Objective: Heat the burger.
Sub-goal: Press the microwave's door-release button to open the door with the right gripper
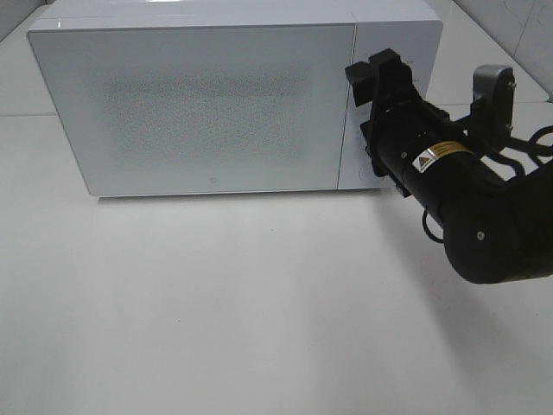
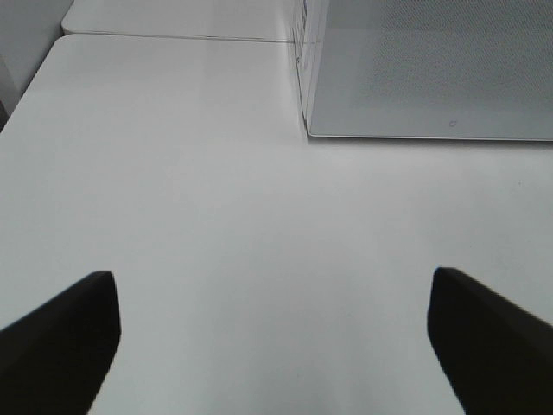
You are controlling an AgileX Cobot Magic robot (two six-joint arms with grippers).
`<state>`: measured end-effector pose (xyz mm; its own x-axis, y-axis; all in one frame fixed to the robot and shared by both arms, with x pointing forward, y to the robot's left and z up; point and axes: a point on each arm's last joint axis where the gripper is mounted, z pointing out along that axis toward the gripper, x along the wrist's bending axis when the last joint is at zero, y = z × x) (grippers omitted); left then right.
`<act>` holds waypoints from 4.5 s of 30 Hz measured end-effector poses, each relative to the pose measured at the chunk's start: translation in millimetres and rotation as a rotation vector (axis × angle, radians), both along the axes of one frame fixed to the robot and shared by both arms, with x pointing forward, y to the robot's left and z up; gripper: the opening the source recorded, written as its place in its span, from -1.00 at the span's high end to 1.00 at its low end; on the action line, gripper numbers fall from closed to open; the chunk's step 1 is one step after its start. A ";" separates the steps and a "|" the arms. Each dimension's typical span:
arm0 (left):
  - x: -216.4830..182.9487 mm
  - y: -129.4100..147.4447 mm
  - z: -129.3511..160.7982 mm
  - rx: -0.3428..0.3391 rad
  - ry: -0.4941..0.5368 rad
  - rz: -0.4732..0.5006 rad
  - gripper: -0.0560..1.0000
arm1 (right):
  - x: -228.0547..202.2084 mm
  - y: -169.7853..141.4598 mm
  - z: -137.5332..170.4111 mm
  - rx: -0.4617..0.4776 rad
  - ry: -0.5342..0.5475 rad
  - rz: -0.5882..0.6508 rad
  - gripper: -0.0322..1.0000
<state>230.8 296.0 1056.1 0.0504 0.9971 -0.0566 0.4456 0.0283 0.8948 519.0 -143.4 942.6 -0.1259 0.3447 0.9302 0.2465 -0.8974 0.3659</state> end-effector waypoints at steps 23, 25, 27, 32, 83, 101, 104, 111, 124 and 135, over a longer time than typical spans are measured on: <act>0.0 0.0 0.0 0.000 0.000 0.000 -0.77 | -28.4 -12.9 40.8 -0.883 0.076 0.237 -0.46; 0.0 0.0 0.0 0.000 0.000 0.000 -0.77 | -29.8 -18.4 42.0 -0.908 0.107 0.256 -0.46; 0.0 0.0 0.0 0.000 0.000 0.000 -0.77 | -30.9 -21.4 43.0 -0.923 0.122 0.267 -0.46; 0.0 0.0 0.0 0.000 0.000 0.000 -0.77 | -43.8 -38.0 53.8 -1.027 0.187 0.368 -0.46; 0.0 0.0 0.0 0.000 0.000 0.000 -0.77 | -224.5 -146.8 170.2 -1.331 0.167 0.251 -0.63; 0.0 0.0 0.0 0.000 0.000 0.000 -0.77 | -295.5 -165.6 173.3 -1.248 0.048 -0.086 -0.53; 0.0 0.0 0.0 0.000 0.000 0.000 -0.77 | -302.0 -166.4 172.9 -1.243 0.024 -0.105 -0.53; 0.0 0.0 0.0 0.000 0.000 0.000 -0.77 | -303.6 -166.1 158.1 -1.243 0.042 -0.123 -0.53; 0.0 0.0 0.0 0.000 0.000 0.000 -0.77 | -281.2 -161.9 115.5 -1.244 0.184 -0.030 -0.53; 0.0 0.0 0.0 0.000 0.000 0.000 -0.77 | -281.0 -161.9 114.9 -1.244 0.186 -0.028 -0.49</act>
